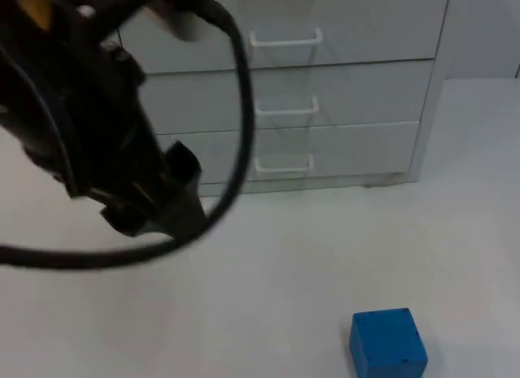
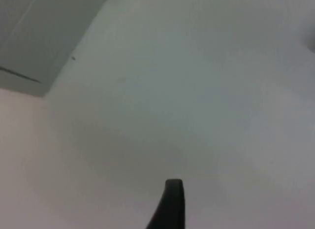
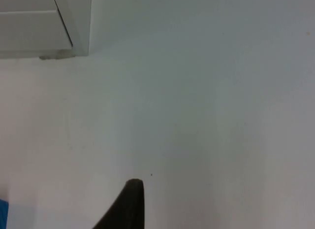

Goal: Open the drawer with the left hand, place the block into the drawer with the right hand, then close the drawer with the left hand.

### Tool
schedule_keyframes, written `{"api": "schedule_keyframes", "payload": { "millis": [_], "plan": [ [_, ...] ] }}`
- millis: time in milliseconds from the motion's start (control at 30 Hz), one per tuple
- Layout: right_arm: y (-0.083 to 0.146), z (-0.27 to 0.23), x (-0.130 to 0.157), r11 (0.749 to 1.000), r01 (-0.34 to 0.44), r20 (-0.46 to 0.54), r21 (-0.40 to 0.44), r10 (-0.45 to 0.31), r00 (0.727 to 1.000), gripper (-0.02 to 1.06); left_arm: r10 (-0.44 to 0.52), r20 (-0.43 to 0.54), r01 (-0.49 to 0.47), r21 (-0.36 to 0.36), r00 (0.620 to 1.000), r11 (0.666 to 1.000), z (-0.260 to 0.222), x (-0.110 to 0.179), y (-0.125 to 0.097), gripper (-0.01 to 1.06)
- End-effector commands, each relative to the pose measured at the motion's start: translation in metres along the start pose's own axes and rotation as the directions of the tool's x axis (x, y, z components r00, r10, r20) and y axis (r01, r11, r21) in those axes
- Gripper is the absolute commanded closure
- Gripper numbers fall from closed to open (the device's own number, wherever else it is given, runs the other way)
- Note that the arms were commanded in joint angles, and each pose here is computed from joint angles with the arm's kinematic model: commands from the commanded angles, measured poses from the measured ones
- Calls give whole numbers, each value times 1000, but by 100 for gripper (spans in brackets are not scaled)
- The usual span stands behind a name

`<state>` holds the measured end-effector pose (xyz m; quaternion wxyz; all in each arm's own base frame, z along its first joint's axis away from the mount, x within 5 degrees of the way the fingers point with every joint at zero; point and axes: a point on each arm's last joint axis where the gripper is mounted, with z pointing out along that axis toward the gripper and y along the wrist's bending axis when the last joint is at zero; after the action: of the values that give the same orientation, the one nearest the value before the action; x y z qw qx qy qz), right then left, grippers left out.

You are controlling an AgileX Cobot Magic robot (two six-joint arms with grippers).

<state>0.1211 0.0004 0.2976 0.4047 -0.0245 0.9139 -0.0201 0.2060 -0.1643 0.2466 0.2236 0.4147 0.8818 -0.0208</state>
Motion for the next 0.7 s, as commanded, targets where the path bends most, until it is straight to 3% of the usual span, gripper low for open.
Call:
{"api": "schedule_keyframes", "payload": {
  "millis": [0, 67, 100, 233, 433, 533, 667],
  "plan": [
    [-1, -1, -2, 1000, -5, 17, 9, 5, 1000, -1, 123, 5, -122, -88, 992, 989, 6, -10, -8, 30],
    [-1, -1, -2, 1000, -5, 15, 9, 5, 1000, -1, 257, 1, -255, -132, 966, 958, 17, -17, -19, 30],
    [-1, -1, -2, 1000, -5, 15, 9, 5, 1000, -1, 257, 1, -255, -132, 966, 958, 17, -17, -19, 30],
    [0, 8, 7, 1000, -3, 1, 7, 3, 1000, -1, 433, 15, -423, -185, 901, 887, 37, -27, -31, 30],
    [0, 12, 13, 1000, -2, -9, 6, 2, 1000, -1, 501, 13, -484, -233, 865, 843, 60, -34, -33, 30],
    [0, 12, 12, 1000, 0, 0, 7, 0, 1000, -1, 578, -44, -569, -253, 815, 783, 87, -33, -34, 30],
    [0, 12, 12, 1000, 0, 0, 7, 0, 1000, -1, 614, -81, -613, -247, 785, 750, 111, -30, -36, 30]
  ]
}}
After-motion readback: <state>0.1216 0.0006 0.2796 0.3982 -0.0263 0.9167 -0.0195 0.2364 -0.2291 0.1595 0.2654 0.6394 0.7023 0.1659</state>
